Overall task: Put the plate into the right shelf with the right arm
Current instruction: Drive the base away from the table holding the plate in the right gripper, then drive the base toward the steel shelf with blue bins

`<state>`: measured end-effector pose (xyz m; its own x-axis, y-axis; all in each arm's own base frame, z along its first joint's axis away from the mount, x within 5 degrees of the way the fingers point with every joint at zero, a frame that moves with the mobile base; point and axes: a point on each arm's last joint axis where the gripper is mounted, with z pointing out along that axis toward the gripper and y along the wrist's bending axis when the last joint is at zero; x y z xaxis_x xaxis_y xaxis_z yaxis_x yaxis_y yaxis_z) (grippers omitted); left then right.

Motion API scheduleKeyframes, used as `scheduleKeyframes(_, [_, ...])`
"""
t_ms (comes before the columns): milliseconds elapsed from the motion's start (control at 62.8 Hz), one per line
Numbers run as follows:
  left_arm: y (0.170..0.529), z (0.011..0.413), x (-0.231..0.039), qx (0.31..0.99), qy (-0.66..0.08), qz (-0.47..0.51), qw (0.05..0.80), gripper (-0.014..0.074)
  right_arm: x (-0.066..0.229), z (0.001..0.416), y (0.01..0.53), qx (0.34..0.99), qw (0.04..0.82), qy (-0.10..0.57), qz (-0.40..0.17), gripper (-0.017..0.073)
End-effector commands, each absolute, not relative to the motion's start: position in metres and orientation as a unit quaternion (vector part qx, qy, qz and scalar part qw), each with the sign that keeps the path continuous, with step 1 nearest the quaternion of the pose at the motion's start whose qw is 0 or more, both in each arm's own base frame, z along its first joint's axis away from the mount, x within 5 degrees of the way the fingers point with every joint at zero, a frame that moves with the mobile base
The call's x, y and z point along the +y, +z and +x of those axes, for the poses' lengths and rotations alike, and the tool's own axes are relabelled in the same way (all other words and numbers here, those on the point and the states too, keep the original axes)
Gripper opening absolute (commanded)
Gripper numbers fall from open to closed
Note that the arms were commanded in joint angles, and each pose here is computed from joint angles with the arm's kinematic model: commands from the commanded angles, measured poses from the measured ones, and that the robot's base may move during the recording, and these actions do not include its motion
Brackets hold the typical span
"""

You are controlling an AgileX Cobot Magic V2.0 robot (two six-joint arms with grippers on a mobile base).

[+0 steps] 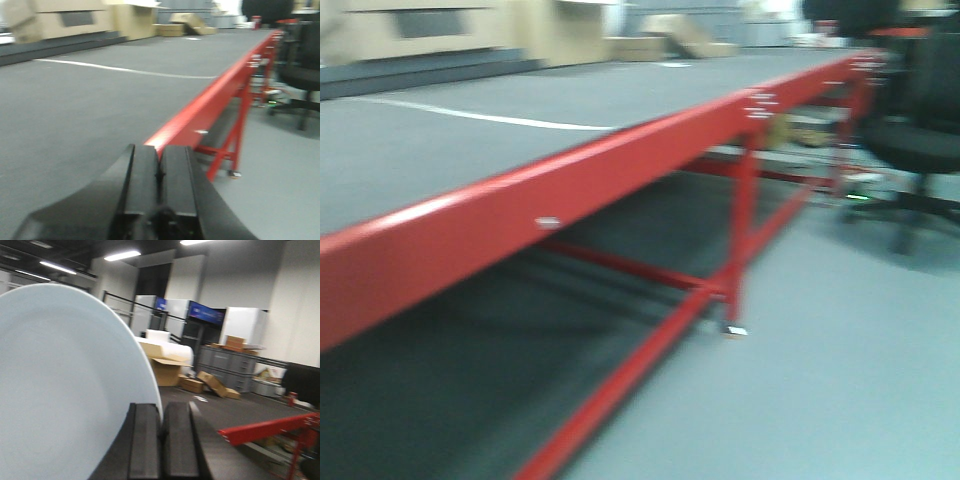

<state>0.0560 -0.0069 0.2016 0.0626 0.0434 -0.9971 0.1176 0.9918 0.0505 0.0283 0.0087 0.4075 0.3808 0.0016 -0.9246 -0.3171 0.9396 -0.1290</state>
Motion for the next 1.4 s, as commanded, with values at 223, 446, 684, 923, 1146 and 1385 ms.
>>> scheduleKeyframes(223, [0.2082, 0.0547, -0.0056, 0.650, -0.025, 0.050, 0.758, -0.0047, 0.0088, 0.0240, 0.4221, 0.505, 0.845, 0.098, -0.146, 0.0054])
scheduleKeyframes(446, [0.2082, 0.0547, -0.0056, 0.650, -0.025, 0.050, 0.758, -0.0047, 0.0088, 0.0240, 0.4221, 0.505, 0.845, 0.098, -0.146, 0.0054])
scheduleKeyframes(684, [0.2082, 0.0547, -0.0056, 0.650, -0.025, 0.050, 0.758, -0.0047, 0.0088, 0.0240, 0.4222, 0.505, 0.845, 0.098, -0.146, 0.0054])
scheduleKeyframes(923, [0.2082, 0.0547, -0.0056, 0.650, -0.025, 0.050, 0.758, -0.0047, 0.0088, 0.0239, 0.4224, 0.504, 0.846, 0.098, -0.146, 0.0054])
scheduleKeyframes(1146, [0.2082, 0.0547, -0.0056, 0.650, -0.025, 0.050, 0.758, -0.0047, 0.0089, 0.0238, 0.4224, 0.503, 0.846, 0.098, -0.146, 0.0054])
scheduleKeyframes(1385, [0.2082, 0.0547, -0.0056, 0.650, -0.025, 0.050, 0.758, -0.0047, 0.0089, 0.0237, 0.4226, 0.502, 0.847, 0.098, -0.146, 0.0054])
